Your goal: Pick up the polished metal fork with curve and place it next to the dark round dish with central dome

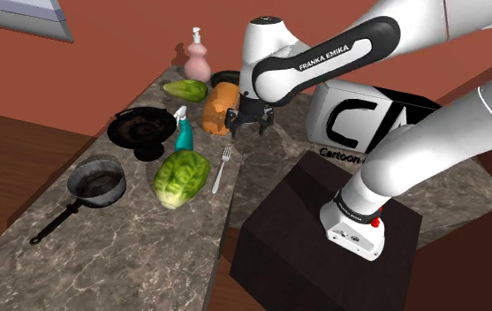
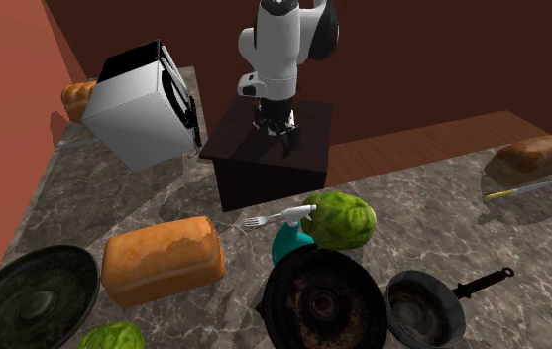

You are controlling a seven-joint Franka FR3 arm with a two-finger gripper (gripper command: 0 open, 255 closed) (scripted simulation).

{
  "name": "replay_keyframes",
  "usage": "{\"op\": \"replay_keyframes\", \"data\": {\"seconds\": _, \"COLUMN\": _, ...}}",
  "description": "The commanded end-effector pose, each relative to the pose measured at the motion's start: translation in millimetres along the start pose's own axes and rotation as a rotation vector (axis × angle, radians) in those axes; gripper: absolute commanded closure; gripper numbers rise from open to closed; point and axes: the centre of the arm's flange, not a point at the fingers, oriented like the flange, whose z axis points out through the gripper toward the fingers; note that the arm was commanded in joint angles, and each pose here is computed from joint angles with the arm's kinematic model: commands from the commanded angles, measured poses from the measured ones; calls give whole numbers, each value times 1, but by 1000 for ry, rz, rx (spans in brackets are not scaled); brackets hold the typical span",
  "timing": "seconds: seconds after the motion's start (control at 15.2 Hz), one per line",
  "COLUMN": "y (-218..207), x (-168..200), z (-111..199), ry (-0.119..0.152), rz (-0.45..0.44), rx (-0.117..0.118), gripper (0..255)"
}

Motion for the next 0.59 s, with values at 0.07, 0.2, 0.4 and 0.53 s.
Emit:
{"op": "replay_keyframes", "data": {"seconds": 0.07, "y": -9, "x": 14, "z": 35, "ry": 12, "rz": 91, "rx": 6, "gripper": 0}}
{"op": "replay_keyframes", "data": {"seconds": 0.2, "y": -17, "x": 23, "z": 58, "ry": 18, "rz": 148, "rx": 9, "gripper": 0}}
{"op": "replay_keyframes", "data": {"seconds": 0.4, "y": -29, "x": 38, "z": 93, "ry": 28, "rz": 234, "rx": 13, "gripper": 0}}
{"op": "replay_keyframes", "data": {"seconds": 0.53, "y": -35, "x": 49, "z": 115, "ry": 35, "rz": 291, "rx": 15, "gripper": 0}}
